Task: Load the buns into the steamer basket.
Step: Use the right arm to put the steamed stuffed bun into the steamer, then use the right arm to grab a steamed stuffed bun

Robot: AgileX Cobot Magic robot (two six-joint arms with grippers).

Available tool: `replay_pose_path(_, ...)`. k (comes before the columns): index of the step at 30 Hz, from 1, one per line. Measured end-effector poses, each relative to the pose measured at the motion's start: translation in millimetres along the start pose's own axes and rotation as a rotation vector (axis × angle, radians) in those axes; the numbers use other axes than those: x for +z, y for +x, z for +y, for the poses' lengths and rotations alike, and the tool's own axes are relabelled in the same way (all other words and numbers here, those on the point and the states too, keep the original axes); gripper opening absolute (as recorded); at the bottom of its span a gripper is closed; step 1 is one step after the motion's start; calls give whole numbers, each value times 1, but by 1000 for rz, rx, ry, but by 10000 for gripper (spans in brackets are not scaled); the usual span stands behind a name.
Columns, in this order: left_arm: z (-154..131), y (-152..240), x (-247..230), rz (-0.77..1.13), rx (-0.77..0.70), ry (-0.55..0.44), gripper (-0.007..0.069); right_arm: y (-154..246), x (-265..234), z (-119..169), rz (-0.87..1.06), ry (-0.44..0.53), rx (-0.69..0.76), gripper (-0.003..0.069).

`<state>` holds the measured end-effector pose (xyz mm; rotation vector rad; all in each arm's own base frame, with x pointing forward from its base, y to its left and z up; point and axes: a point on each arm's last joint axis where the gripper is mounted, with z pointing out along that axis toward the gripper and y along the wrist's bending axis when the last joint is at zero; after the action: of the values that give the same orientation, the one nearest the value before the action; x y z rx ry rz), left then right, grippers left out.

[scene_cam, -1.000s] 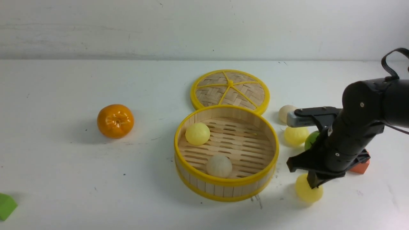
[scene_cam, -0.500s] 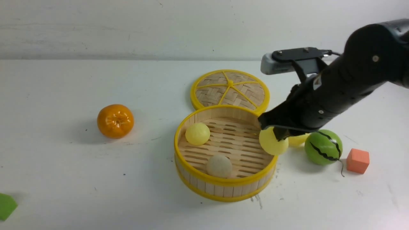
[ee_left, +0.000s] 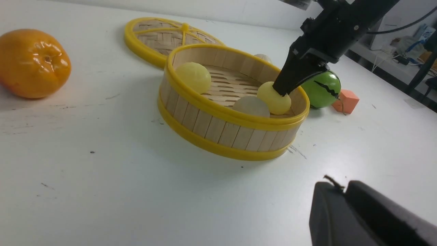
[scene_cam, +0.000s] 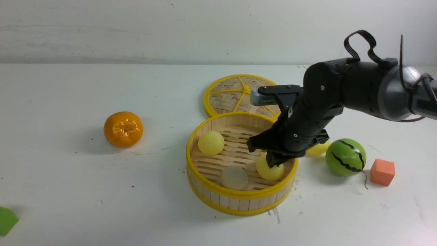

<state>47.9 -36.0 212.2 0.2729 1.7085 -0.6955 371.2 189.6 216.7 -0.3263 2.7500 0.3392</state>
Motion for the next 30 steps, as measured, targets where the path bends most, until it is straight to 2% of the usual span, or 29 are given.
replay_pose_path(6,0,0,0,0,0,0,61,-11,-21,5,-27,-2,-7,397)
replay_pose_path(9,0,0,0,0,0,0,65,-17,-53,4,-65,48,-64,486)
replay_pose_path(10,0,0,0,0,0,0,66,-17,-58,5,-71,53,-69,489)
replay_pose_path(11,0,0,0,0,0,0,69,-20,-72,-1,-98,98,-91,501)
replay_pose_path(15,0,0,0,0,0,0,71,-25,-90,-28,-131,198,-41,495)
replay_pose_path(17,0,0,0,0,0,0,74,-29,-85,-58,-120,241,30,464)
replay_pose_path(24,0,0,0,1,0,0,80,-45,-39,-99,-74,180,137,363)
replay_pose_path(30,0,0,0,1,0,0,83,-54,-14,-117,-28,110,203,303)
